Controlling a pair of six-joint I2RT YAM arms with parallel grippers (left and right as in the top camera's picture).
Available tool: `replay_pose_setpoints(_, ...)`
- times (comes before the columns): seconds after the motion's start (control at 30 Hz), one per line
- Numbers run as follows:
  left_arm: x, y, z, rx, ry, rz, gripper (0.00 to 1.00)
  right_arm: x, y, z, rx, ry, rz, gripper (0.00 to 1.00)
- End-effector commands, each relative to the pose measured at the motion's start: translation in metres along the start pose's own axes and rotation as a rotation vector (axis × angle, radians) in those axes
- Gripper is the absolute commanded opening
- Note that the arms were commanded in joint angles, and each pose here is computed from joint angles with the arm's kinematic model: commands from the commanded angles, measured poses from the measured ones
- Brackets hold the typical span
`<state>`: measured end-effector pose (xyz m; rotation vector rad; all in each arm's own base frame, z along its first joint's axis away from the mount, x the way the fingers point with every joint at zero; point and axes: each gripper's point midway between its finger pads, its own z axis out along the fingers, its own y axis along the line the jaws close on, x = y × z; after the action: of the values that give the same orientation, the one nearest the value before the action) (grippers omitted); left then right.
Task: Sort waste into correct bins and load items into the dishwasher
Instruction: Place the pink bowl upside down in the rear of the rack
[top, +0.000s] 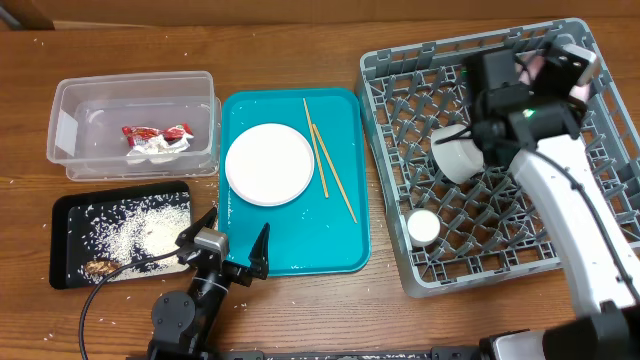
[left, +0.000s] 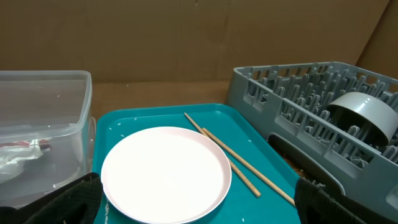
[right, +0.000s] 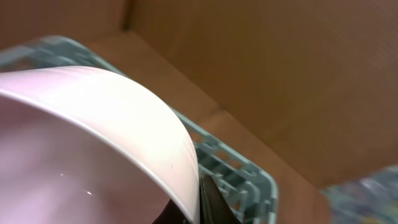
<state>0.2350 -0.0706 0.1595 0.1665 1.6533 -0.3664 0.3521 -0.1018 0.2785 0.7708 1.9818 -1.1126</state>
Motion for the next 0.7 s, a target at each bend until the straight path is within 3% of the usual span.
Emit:
replay_pose_setpoints(0.0, 0.001, -0.001, 0.0, 0.009, -0.003, -0.006, 1.0, 0.015, -0.007, 0.036, 0.134, 0.038, -0.062, 0.04)
replay_pose_setpoints(0.2, 0.001, -0.001, 0.0, 0.009, -0.003, -0.006, 1.0, 0.058, 0.02, 0.084, 0.215, 0.152, -0.243, 0.04)
replay_pose_setpoints(0.4, 0.001, -0.001, 0.0, 0.009, -0.003, -0.006, 1.0, 0.084, 0.071, 0.065, 0.12, 0.155, -0.382, 0.04)
replay_pose_setpoints(0.67, 0.001, -0.001, 0.0, 0.009, -0.003, -0.006, 1.0, 0.093, 0.094, 0.027, 0.041, 0.116, -0.485, 0.06)
